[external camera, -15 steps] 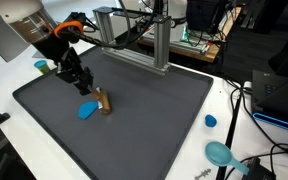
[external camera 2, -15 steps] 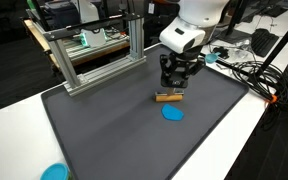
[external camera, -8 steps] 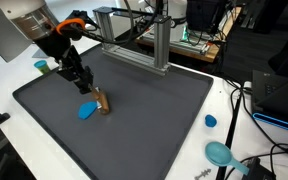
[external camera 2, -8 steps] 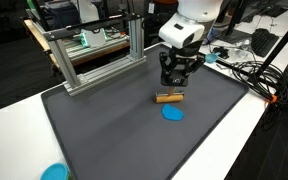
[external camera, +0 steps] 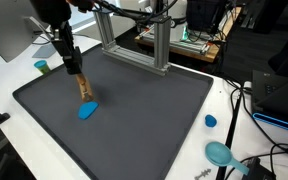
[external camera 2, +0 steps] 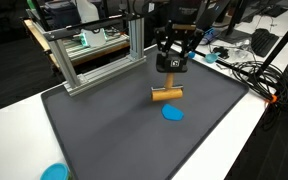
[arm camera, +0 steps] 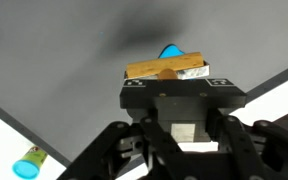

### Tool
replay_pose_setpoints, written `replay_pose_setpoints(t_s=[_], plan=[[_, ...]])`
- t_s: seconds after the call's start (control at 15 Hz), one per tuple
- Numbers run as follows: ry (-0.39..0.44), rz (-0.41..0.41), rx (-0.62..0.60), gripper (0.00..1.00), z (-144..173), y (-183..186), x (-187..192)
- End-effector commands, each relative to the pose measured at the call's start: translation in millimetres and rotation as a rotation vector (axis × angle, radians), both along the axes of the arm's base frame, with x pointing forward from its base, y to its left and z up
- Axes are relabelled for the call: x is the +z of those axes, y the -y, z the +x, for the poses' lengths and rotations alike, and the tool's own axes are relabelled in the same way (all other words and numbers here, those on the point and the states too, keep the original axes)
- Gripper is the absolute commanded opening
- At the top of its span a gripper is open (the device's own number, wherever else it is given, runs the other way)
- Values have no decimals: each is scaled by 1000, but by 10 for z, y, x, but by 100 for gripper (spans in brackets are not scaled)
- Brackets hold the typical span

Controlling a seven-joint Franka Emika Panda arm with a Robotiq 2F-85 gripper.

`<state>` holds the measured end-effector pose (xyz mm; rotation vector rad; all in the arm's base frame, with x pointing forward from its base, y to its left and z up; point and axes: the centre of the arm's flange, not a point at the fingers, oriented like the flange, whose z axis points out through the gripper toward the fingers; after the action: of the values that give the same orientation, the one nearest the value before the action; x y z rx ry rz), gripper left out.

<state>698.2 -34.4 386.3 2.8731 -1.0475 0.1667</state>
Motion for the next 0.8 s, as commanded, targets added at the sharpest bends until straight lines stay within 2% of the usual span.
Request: replay_pose_setpoints(t_s=[0.0,0.2,0.27,0.4,0.47,0.53,0.73], plan=[[26,-32,19,22,-825,-121,221],[71,1,-20,22,-1163,-159,299],[21,-4,11,47,-529,-124,240],[35,7,-4,47,-710,-136,289],[37,10,-6,22,-761,-134,299],[20,-16,24,22,-816,-182,291],[-50,-90,187,22,-1400,-300,435]])
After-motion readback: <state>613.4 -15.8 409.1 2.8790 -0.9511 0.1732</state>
